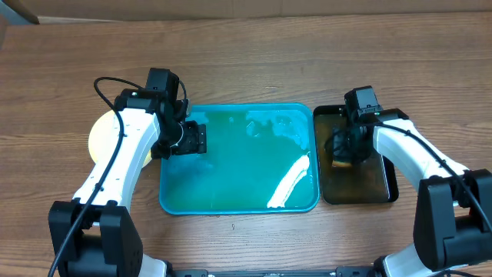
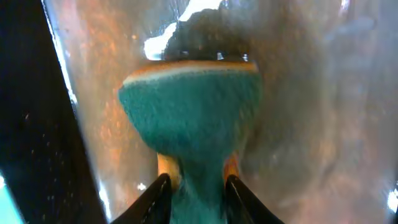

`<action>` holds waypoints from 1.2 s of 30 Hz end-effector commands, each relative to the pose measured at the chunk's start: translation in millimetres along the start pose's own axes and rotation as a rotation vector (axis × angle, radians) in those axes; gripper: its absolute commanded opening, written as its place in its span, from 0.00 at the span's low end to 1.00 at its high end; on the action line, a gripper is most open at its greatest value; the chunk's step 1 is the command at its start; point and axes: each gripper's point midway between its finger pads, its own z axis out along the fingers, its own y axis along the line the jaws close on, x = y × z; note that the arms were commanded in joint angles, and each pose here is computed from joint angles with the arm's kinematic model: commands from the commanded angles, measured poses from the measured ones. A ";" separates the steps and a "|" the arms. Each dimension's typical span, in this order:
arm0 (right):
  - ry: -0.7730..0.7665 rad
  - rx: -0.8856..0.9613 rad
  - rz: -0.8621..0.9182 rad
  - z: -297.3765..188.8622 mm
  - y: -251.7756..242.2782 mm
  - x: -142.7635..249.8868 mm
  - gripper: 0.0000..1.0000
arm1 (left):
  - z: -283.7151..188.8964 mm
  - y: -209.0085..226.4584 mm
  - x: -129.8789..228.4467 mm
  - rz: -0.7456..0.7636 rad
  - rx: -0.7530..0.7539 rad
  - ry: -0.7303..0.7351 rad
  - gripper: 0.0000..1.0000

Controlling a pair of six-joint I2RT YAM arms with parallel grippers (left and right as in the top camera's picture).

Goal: Clean dirty plates on tray and stack at the side

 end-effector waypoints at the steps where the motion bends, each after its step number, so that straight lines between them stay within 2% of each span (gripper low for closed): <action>1: -0.122 -0.028 0.005 -43.1 8.8 -32.7 0.31 | -5.1 -5.4 -1.5 0.030 0.014 -0.016 0.85; 5: -0.202 -0.051 0.014 -83.5 13.5 -47.6 0.36 | -5.1 -5.4 -1.7 0.030 0.014 -0.017 0.86; 7: -0.226 -0.091 0.009 -100.5 19.7 -48.1 0.48 | -5.1 -5.6 -2.5 0.030 0.015 -0.020 0.87; 9: -0.221 -0.145 0.001 -108.6 28.0 -42.6 0.65 | -5.2 -6.1 -4.6 0.035 0.017 -0.029 0.87; 11: -0.198 -0.175 -0.004 -109.5 32.8 -36.7 0.74 | -5.3 -6.6 -7.3 0.042 0.019 -0.040 0.87; 15: -0.141 -0.167 -0.007 -106.7 30.7 -23.0 0.70 | -5.2 -1.9 0.8 0.009 0.000 -0.007 0.89; 19: -0.090 -0.155 0.042 -105.6 27.1 -10.8 0.70 | -7.0 2.2 11.6 -0.034 -0.012 0.033 0.93; 25: -0.134 -0.151 0.046 -122.0 23.4 -1.7 0.73 | -26.1 5.7 27.8 -0.045 -0.030 0.014 0.97; 29: -0.241 -0.180 0.052 -141.0 21.7 4.8 0.78 | -44.1 7.3 34.6 -0.030 -0.024 -0.100 1.00; 31: -0.331 -0.198 0.045 -154.7 18.4 14.7 0.87 | -54.8 8.7 43.3 -0.016 -0.011 -0.201 1.00; 32: -0.385 -0.197 0.045 -162.1 14.0 21.8 0.99 | -61.9 9.1 50.0 0.004 0.002 -0.280 1.00; 36: -0.516 -0.202 0.045 -182.0 4.5 40.5 1.00 | -79.4 9.6 66.4 0.035 0.036 -0.459 1.00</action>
